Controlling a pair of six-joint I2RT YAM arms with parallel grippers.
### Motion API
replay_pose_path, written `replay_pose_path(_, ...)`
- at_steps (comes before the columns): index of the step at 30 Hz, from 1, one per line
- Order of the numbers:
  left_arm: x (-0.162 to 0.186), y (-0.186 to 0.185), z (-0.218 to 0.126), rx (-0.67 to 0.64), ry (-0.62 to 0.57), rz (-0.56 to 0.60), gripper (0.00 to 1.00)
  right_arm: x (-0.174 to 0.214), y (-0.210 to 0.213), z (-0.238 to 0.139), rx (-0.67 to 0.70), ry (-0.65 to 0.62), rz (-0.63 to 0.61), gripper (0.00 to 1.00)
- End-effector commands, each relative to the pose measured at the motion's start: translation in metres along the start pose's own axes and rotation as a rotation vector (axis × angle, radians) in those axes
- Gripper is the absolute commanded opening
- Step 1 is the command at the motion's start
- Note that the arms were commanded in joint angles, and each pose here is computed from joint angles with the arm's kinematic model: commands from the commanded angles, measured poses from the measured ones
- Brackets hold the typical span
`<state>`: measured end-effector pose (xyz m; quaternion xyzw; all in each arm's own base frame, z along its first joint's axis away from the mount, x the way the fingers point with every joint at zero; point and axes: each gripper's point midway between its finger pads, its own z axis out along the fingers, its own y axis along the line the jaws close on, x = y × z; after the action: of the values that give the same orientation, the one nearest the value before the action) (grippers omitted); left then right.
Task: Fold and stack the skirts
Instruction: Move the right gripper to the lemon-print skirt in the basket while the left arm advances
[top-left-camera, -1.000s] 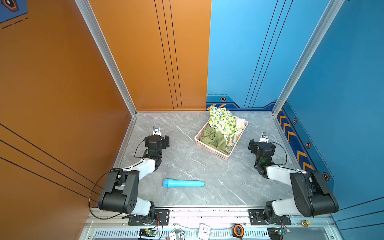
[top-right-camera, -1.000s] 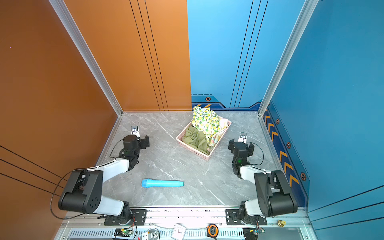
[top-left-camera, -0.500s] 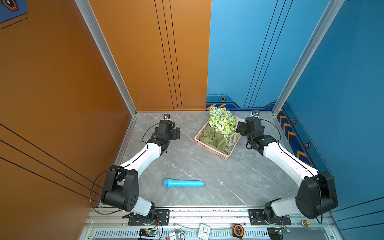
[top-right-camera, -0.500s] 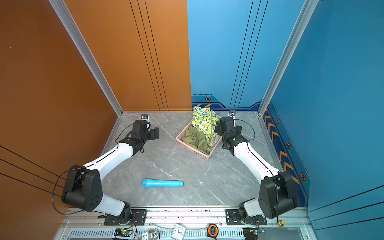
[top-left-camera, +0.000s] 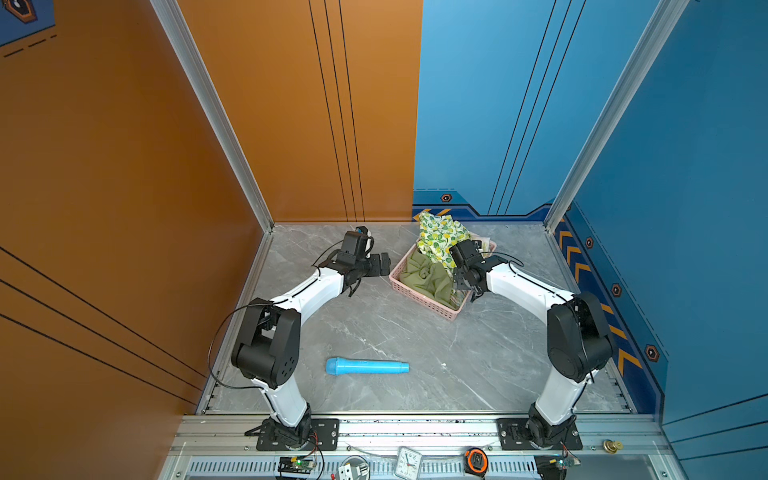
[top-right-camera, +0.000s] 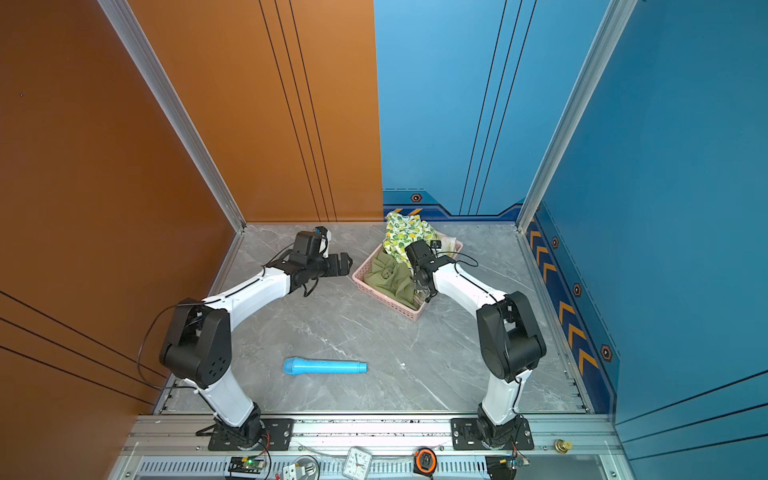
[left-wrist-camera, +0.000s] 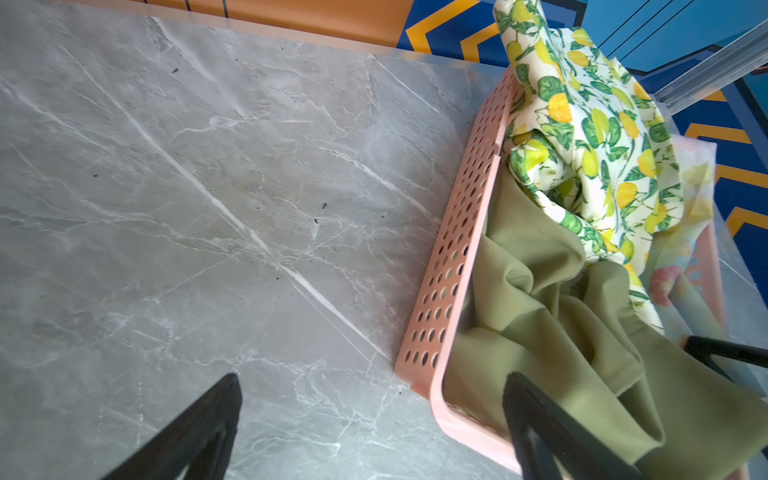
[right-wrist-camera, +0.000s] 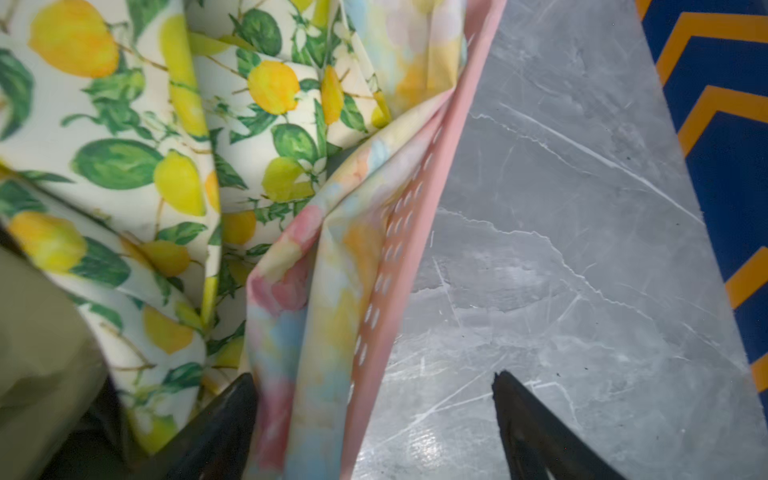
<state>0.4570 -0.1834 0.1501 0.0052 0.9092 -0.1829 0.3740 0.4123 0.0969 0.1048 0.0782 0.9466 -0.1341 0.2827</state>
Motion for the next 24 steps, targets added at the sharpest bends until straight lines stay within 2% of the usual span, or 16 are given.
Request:
replay_pose_path(1,-0.005,-0.013,-0.004,0.044,0.016,-0.020,0.99,0.000,-0.035,0.009,0.138,0.036,-0.036,0.89)
replay_pose_path(7,-0.005,-0.013,-0.015,0.035,0.032,-0.004,0.98,-0.006,-0.073,0.048,0.203,0.097,-0.012,0.86)
replay_pose_path(15,0.002,-0.009,-0.032,0.016,0.056,0.033,0.98,-0.038,-0.133,0.081,0.225,0.099,0.126,0.86)
replay_pose_path(19,0.007,0.002,-0.041,-0.007,0.078,0.040,0.98,-0.063,-0.141,0.064,0.170,0.033,0.173,0.86)
replay_pose_path(24,0.010,0.026,-0.056,-0.041,0.110,0.032,0.98,-0.092,-0.106,0.012,0.046,-0.100,0.161,0.87)
